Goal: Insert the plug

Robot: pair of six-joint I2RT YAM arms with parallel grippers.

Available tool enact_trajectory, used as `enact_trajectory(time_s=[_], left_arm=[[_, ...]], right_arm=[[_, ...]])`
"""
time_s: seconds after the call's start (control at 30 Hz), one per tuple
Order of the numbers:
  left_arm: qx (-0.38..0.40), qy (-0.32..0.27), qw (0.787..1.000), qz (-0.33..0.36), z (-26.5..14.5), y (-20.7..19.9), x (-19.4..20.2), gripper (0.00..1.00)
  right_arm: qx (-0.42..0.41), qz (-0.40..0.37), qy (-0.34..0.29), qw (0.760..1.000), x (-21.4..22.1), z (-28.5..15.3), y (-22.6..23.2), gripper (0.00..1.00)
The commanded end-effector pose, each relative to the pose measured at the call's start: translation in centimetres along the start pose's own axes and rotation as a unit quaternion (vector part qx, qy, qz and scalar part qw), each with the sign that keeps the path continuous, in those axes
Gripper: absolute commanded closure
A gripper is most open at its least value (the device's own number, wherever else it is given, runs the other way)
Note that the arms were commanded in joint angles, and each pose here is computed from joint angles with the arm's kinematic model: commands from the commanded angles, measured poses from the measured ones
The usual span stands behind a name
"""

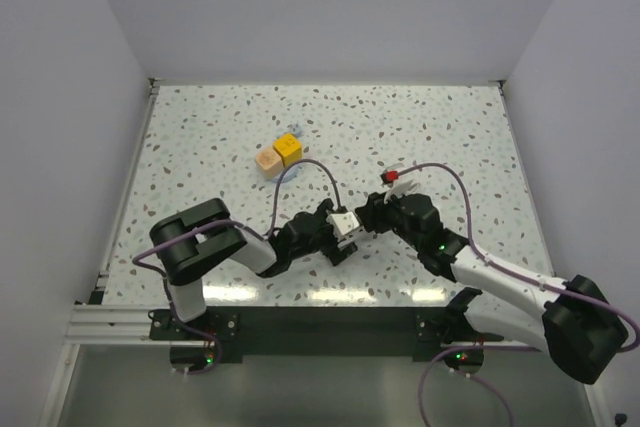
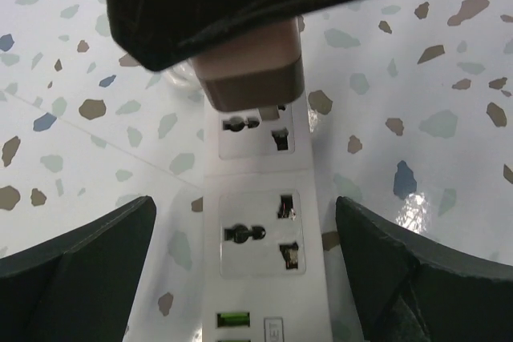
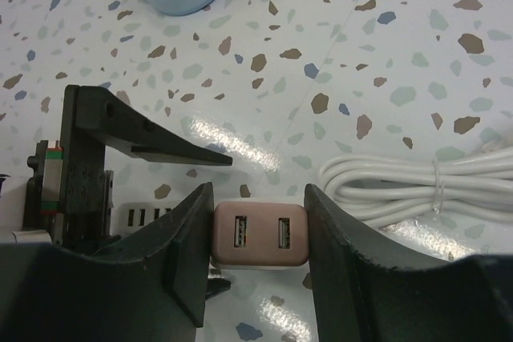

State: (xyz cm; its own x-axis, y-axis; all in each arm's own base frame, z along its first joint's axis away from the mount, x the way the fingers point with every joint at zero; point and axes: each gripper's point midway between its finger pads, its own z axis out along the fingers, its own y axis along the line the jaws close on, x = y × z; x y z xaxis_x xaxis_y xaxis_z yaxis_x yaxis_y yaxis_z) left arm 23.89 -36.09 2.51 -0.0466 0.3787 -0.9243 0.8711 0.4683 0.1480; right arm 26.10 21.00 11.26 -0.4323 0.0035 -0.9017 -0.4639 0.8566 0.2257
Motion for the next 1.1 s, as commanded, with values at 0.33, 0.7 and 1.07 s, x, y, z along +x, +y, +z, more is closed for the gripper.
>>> enact_trajectory(time_s=[0.33,0.7,1.07], left_arm=[[-0.017,-0.016,1.000,-0.020,-2.7,0.3,-0.2,0.00],[-0.014,-0.011,1.000,-0.023,-2.8,0.2,0.2,0.02],[-0.016,-0.010,1.000,-0.023,-3.1,0.2,0.4,0.02]], right_arm=[[0.032,-0.023,-0.033,0.999,-0.2,0.7,-0.5,1.00],[0.046,-0.040,-0.022,0.998,1.1,1.3,-0.9,1.00],[0.058,-0.062,-0.015,0.996,1.7,1.5,-1.1,1.00]])
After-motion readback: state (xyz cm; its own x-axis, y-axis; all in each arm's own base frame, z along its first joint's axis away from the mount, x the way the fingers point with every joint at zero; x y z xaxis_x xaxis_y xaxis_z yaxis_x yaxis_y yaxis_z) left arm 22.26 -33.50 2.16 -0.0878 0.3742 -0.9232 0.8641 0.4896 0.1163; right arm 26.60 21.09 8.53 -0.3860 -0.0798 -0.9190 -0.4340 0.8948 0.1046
